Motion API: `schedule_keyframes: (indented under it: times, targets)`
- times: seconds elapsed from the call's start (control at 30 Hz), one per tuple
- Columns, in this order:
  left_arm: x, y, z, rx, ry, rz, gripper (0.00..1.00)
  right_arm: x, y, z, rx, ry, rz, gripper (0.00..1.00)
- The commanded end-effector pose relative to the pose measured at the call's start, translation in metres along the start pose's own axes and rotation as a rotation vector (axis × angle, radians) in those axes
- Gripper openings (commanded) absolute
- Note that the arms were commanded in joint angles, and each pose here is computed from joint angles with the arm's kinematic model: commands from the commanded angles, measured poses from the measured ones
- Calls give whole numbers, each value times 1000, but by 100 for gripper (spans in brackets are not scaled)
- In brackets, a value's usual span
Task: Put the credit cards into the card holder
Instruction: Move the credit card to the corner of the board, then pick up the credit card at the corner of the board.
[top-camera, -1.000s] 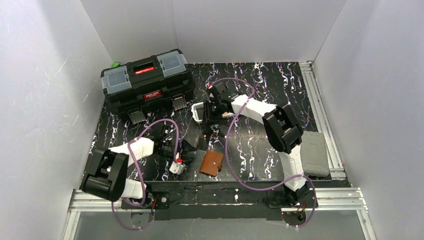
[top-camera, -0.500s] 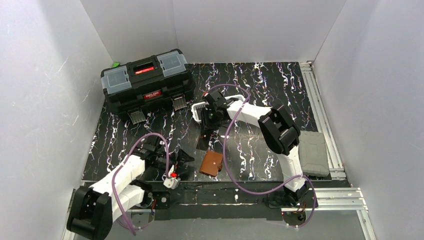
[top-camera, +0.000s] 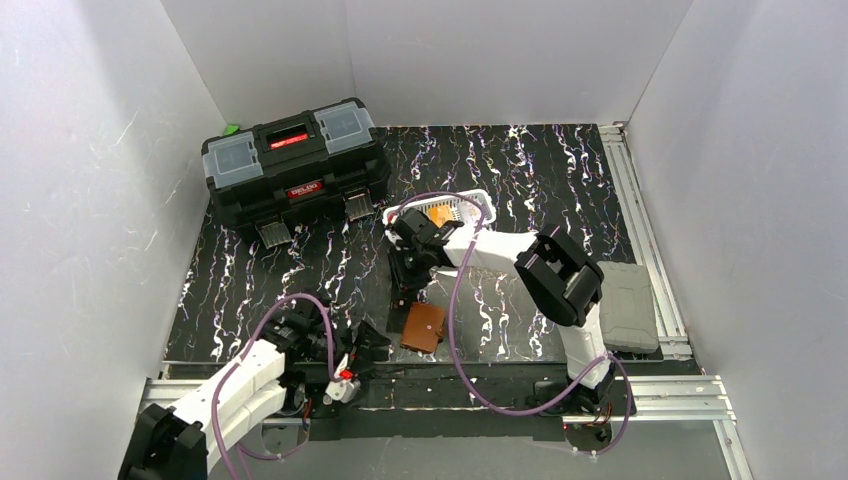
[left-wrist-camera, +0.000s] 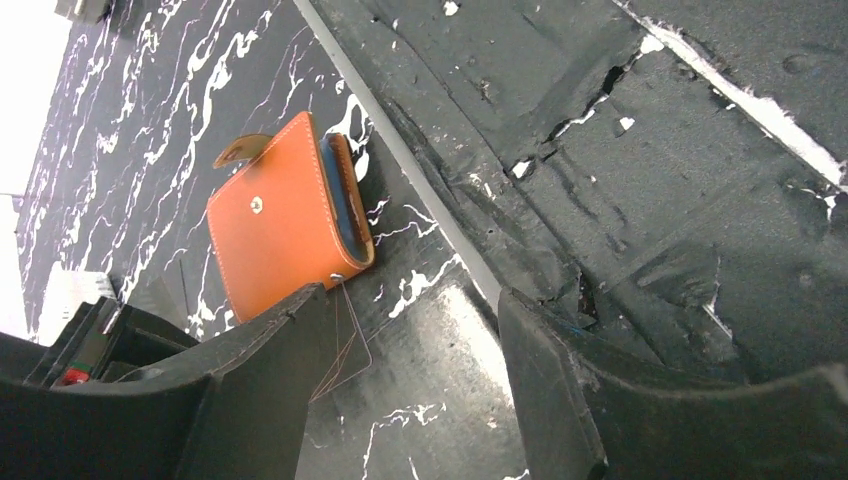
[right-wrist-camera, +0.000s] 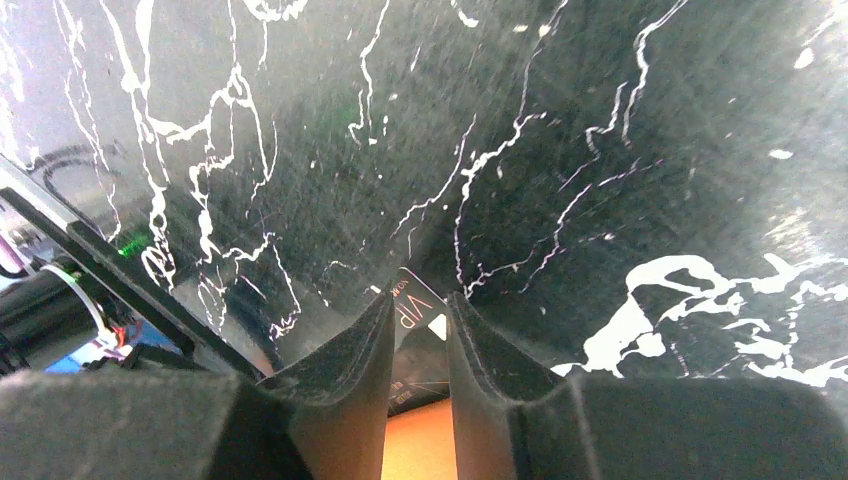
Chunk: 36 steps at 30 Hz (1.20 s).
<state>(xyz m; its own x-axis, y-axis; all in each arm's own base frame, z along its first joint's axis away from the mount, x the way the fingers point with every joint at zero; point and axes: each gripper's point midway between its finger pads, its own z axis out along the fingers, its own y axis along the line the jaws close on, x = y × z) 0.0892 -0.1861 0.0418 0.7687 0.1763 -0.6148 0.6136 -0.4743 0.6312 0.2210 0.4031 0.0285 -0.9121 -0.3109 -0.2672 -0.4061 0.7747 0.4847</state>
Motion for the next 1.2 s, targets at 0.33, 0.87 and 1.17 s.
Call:
schedule_keyframes:
  times: [0.33,0.87,1.17]
  targets:
    - [19,-4,22,-4,37,6,60,70,-12,-8,44,203,-118,30]
    - [22,5,36,-18,37,45,57,95,-1,-10,12,283,-212,29]
    - [34,16,47,-52,61,106,48,97,1,-7,3,303,-231,28]
